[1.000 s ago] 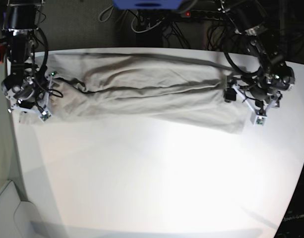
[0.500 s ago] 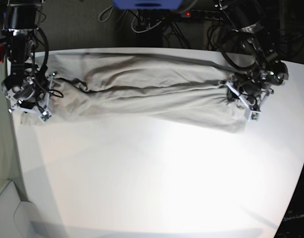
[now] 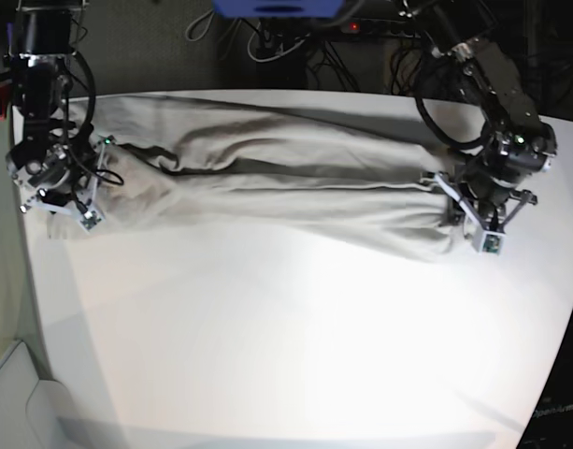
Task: Layout the t-shirt on the table in an organized manner, then fold the t-shirt properly
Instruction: 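Carry the strip end with the left gripper over toward the right gripper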
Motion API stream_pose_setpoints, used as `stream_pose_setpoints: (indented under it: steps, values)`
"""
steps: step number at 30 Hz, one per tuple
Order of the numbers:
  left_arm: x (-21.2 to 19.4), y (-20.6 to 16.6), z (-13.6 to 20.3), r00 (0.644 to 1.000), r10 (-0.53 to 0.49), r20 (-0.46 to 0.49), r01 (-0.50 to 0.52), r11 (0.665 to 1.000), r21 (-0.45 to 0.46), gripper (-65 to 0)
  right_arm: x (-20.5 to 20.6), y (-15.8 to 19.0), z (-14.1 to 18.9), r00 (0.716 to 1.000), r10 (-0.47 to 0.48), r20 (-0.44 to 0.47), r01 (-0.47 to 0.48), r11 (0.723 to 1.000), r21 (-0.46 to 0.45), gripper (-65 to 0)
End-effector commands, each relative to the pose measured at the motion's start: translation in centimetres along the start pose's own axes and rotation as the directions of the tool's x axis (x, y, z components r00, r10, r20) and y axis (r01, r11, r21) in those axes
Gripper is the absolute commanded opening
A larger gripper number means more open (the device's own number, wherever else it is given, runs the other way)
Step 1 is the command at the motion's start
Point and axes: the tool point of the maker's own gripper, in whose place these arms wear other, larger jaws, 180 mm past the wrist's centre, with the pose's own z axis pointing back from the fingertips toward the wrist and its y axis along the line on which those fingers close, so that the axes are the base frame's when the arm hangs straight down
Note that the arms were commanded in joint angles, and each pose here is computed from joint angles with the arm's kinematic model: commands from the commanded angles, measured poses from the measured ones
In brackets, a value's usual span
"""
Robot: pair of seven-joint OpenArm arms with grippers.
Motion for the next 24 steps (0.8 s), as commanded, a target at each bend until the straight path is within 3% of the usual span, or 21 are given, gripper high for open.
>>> stream_pose_setpoints:
  steps: [1, 5, 13, 20, 24]
  values:
    - [2.7, -1.7, 0.3, 0.996, -0.030, 0.084, 0.033, 0.999, -0.034, -64.8, 0.4, -0.4, 0.3, 1.000, 0.009, 0.012, -0.009, 1.000, -0.003, -37.3]
    - [3.3, -9.1, 0.1, 0.989, -0.098, 0.109, 0.118, 0.974, -0.194, -64.8, 1.1, 0.9, 0.0, 0.999, 0.040, 0.020, -0.041, 0.999, 0.023, -37.3]
    - [3.0, -24.1, 0.7, 0.981, -0.153, 0.116, 0.189, 0.863, -0.469, -64.8, 1.8, 0.6, 0.1, 0.999, 0.037, 0.031, -0.038, 0.999, 0.016, -37.3]
    - [3.6, -30.5, 1.5, 0.979, -0.147, 0.141, 0.201, 0.807, -0.555, -64.8, 1.9, 0.5, 0.1, 0.999, 0.037, 0.033, -0.038, 0.999, 0.015, -37.3]
    - [4.0, -31.7, 1.1, 0.995, -0.030, 0.100, 0.084, 0.800, -0.594, -64.8, 1.8, 0.5, 0.0, 0.999, 0.038, 0.031, -0.038, 0.999, 0.015, -37.3]
